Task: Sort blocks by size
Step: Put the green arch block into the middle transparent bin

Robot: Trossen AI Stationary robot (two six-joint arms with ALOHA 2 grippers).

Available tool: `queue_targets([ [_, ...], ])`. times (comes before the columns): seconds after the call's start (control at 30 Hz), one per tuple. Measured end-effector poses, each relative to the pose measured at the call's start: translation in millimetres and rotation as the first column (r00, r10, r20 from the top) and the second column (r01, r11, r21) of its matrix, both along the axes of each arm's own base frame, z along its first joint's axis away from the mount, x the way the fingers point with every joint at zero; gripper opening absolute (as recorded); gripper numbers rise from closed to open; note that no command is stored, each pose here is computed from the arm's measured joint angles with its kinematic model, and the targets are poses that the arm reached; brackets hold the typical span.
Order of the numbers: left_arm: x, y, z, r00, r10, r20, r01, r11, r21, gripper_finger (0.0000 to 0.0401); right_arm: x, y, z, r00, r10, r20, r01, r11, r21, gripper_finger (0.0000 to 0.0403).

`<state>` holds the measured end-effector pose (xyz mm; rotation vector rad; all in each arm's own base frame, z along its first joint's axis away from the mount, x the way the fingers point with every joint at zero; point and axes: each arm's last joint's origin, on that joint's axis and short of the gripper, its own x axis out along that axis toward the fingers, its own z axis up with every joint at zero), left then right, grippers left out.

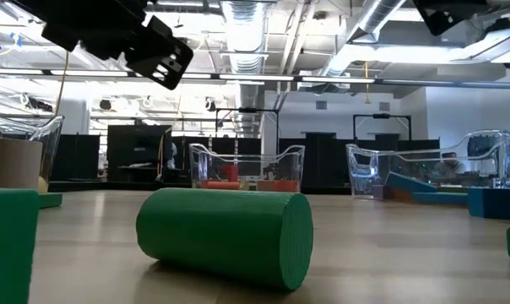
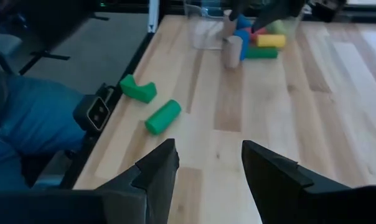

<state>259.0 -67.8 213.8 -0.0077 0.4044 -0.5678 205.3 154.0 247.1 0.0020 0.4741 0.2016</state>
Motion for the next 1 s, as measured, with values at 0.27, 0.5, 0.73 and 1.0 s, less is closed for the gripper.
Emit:
queue_targets([
  [0.27, -6, -21, 0, 1.0, -0.013, -0.029, 0.012, 1.0, -0.025, 0.0143, 30, 31, -24, 0.99, 0.081, 0.118, -0.087, 0.995, 0.054, 0.021],
  [0.5, -14, -43, -1, 0.999, 0.002, -0.045, -0.003, 1.0, -0.027, 0.0143, 66, 61, -40, 0.986, 0.14, 0.096, -0.145, 0.988, 0.049, 0.021],
  [0.73, -24, -63, -1, 0.998, 0.034, -0.049, -0.035, 0.999, -0.023, 0.0143, 108, 84, -47, 0.967, 0.237, 0.092, -0.237, 0.972, -0.013, 0.021],
  [1.0, -37, -84, -2, 0.997, 0.048, -0.062, -0.05, 0.998, -0.025, 0.0143, 148, 98, -61, 0.951, 0.305, 0.047, -0.303, 0.952, -0.045, 0.021],
])
